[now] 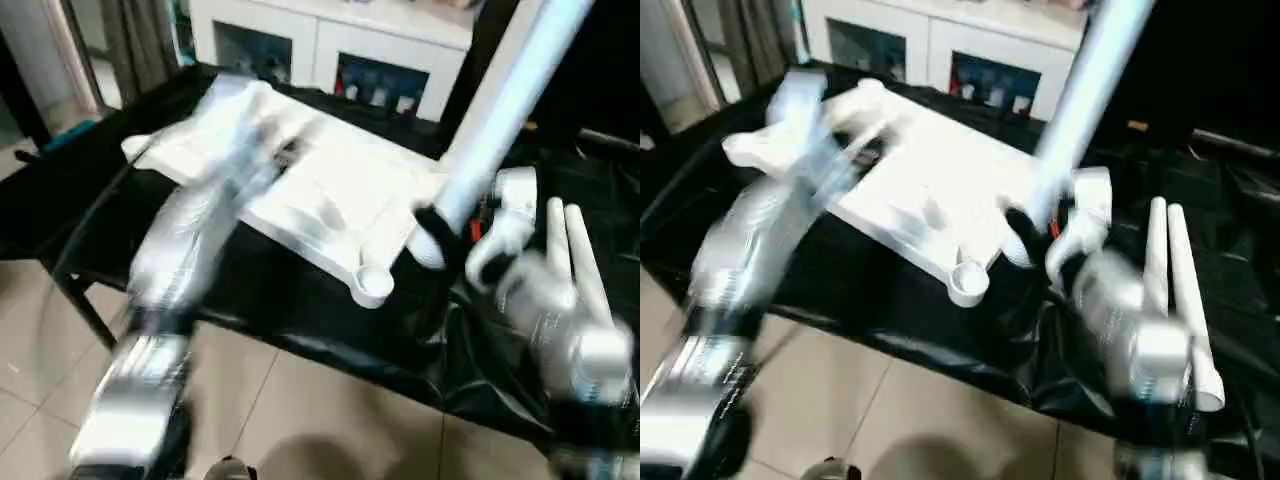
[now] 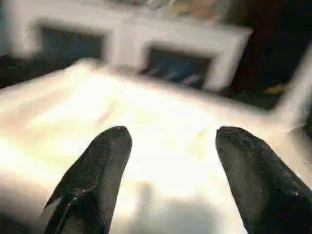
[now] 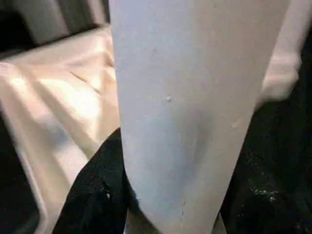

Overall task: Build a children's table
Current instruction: Insert table leg to table base

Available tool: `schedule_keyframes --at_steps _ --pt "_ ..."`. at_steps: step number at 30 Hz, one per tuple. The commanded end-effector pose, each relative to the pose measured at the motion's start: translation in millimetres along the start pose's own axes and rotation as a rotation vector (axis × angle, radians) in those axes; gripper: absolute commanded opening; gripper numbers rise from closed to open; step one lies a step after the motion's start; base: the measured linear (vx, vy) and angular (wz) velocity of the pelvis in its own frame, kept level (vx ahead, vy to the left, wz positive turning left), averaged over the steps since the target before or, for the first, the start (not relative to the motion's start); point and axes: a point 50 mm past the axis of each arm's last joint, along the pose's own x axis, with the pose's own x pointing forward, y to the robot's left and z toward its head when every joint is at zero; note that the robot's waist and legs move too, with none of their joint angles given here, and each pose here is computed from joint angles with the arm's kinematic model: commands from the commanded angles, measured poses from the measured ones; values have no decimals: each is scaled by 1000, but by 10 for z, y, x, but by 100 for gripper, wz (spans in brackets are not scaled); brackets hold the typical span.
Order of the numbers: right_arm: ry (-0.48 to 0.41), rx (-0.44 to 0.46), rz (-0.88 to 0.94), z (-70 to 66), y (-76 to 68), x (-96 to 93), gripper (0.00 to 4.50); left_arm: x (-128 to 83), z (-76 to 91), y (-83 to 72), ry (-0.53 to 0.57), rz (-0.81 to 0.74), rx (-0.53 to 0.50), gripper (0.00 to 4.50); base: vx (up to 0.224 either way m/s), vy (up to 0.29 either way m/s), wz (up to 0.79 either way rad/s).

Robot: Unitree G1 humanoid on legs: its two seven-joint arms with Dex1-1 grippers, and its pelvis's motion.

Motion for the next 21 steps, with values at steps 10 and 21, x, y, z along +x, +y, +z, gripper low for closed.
schedule_keyframes --at_steps 10,21 --pt "-82 -180 14 109 41 -16 193 174 80 -383 -21 -465 182 365 0 0 0" --pt "-109 -186 -3 57 72 -261 193 59 16 -201 -136 -68 81 407 0 0 0"
